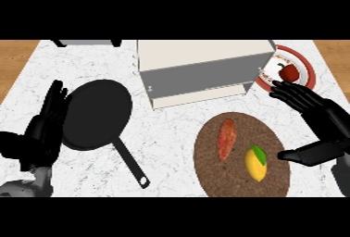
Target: Pick the lemon from the placemat and place it in the tiered shelf
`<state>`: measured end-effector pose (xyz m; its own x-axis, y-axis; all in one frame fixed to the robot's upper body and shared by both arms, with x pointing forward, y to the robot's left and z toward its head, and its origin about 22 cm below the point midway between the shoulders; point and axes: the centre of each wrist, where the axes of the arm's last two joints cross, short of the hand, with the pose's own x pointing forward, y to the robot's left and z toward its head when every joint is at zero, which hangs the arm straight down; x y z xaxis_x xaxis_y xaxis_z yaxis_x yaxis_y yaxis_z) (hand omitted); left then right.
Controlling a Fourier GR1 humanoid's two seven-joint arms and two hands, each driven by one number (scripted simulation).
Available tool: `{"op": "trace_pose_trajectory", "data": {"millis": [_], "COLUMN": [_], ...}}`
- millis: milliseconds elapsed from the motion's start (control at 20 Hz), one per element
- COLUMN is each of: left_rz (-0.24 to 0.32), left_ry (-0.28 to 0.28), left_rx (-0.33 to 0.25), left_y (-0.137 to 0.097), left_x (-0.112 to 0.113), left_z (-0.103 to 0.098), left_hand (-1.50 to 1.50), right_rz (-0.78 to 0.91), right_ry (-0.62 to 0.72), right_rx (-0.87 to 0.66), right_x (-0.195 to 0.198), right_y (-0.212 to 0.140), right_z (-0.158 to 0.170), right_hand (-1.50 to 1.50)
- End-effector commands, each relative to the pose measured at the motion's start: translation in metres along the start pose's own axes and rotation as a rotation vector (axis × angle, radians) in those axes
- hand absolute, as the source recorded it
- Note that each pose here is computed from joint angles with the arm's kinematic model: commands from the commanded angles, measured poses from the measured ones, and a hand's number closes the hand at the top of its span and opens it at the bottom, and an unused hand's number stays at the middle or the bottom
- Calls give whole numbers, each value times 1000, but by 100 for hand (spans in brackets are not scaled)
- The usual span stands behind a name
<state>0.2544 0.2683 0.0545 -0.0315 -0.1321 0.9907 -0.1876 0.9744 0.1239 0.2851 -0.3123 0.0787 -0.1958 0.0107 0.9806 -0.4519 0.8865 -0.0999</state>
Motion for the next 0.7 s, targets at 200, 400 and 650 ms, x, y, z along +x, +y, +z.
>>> {"op": "trace_pose_trajectory", "data": {"millis": [200,400,650], "left_rz": [-11,-4,-8], "left_ry": [19,8,4], "left_rx": [-1,22,6], "left_y": [4,9,-8], "left_x": [-2,6,-1], "left_z": [3,-5,6], "left_hand": [0,0,0], "right_rz": [436,794,1015], "right_ry": [179,233,322], "right_rx": [369,375,376], "right_x": [78,112,116], "right_y": [2,19,66], "right_z": [7,0,10], "right_hand": [-150,-150,-150]}}
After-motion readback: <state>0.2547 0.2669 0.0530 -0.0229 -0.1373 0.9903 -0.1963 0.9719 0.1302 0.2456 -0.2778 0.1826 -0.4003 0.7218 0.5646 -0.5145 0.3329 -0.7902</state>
